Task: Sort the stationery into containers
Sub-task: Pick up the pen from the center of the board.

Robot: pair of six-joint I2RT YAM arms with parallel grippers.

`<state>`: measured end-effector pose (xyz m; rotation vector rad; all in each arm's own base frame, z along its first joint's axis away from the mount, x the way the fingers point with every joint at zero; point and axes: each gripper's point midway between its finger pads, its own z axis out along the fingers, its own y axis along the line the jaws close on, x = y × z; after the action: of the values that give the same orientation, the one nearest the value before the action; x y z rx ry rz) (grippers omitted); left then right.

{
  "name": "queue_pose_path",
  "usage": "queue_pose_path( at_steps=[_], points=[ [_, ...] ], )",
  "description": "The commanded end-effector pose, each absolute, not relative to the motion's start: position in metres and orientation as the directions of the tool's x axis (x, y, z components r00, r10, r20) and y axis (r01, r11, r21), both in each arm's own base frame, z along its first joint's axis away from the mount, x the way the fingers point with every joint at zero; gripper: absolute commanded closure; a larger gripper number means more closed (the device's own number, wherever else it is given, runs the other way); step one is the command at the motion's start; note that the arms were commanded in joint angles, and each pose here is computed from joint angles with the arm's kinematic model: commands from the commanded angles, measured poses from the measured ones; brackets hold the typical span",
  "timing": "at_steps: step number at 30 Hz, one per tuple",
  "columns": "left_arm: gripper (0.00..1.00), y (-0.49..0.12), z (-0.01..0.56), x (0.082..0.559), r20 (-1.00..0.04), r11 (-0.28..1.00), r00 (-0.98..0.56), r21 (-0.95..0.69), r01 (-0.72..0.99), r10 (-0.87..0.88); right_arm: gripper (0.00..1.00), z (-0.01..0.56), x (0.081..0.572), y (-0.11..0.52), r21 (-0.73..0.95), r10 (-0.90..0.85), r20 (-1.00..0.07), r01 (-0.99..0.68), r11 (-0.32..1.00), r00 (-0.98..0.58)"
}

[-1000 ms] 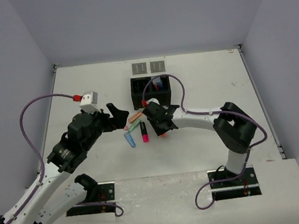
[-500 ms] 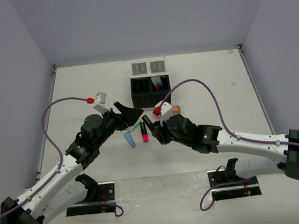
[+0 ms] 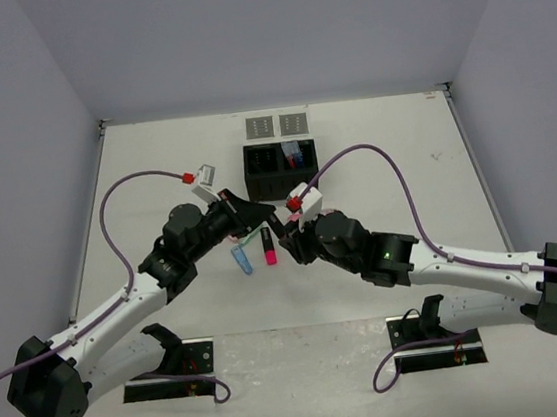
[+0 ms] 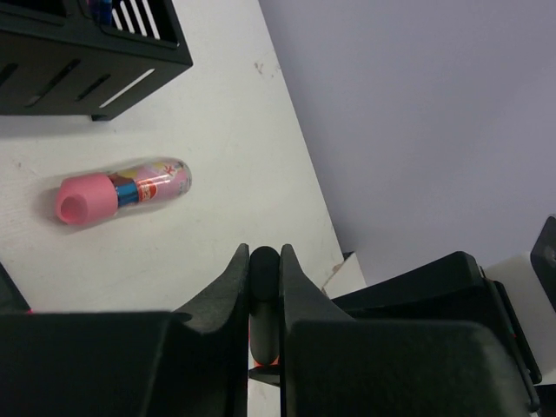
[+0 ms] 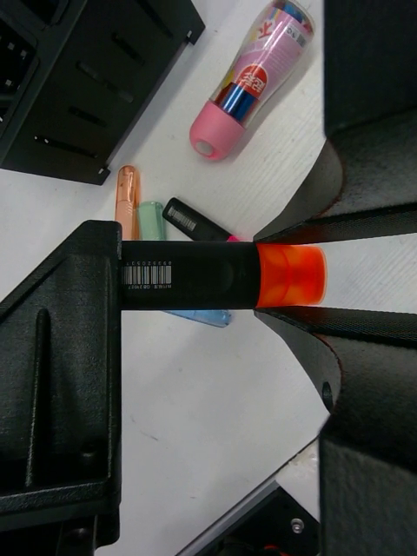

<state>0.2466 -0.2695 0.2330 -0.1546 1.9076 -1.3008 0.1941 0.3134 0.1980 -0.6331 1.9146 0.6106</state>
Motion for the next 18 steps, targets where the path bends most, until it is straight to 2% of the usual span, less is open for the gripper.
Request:
queue_pose_path(
  at_steps=[1, 4, 5, 6, 7, 9, 12, 15, 18],
  points=[
    [1.00, -0.283, 0.264, 0.244, -0.591, 0.402, -0.651, -0.805, 0.436, -0.476, 1.00, 0.235, 0.211, 0.320, 0.130, -0.083, -0.952, -0.632, 0.764, -0.295],
    [1.00, -0.286, 0.259, 0.254, -0.615, 0.439, -0.637, -0.785, 0.438, -0.465, 1.00, 0.232, 0.215, 0.319, 0.120, -0.091, -0.951, -0.625, 0.772, -0.294],
    [1.00, -0.283, 0.260, 0.264, -0.642, 0.477, -0.605, -0.762, 0.438, -0.470, 0.74, 0.229, 0.219, 0.316, 0.124, -0.081, -0.950, -0.603, 0.788, -0.302],
    [1.00, -0.278, 0.262, 0.279, -0.681, 0.538, -0.554, -0.726, 0.428, -0.478, 0.22, 0.226, 0.226, 0.310, 0.130, -0.064, -0.948, -0.563, 0.816, -0.312],
    [1.00, -0.272, 0.252, 0.288, -0.707, 0.593, -0.529, -0.697, 0.404, -0.470, 0.01, 0.223, 0.229, 0.305, 0.134, -0.056, -0.946, -0.543, 0.829, -0.319],
    [1.00, -0.258, 0.263, 0.319, -0.786, 0.710, -0.407, -0.607, 0.358, -0.466, 0.01, 0.214, 0.235, 0.285, 0.153, -0.028, -0.934, -0.469, 0.870, -0.356],
    [1.00, -0.242, 0.286, 0.356, -0.854, 0.810, -0.254, -0.514, 0.283, -0.453, 0.01, 0.205, 0.239, 0.245, 0.201, 0.058, -0.916, -0.329, 0.923, -0.398],
    [1.00, -0.232, 0.304, 0.379, -0.889, 0.856, -0.128, -0.458, 0.238, -0.440, 0.01, 0.202, 0.241, 0.210, 0.264, 0.154, -0.898, -0.225, 0.938, -0.413],
    [1.00, -0.220, 0.316, 0.402, -0.921, 0.909, -0.012, -0.386, 0.160, -0.389, 0.01, 0.199, 0.236, 0.186, 0.294, 0.192, -0.889, -0.195, 0.936, -0.416]
  ],
)
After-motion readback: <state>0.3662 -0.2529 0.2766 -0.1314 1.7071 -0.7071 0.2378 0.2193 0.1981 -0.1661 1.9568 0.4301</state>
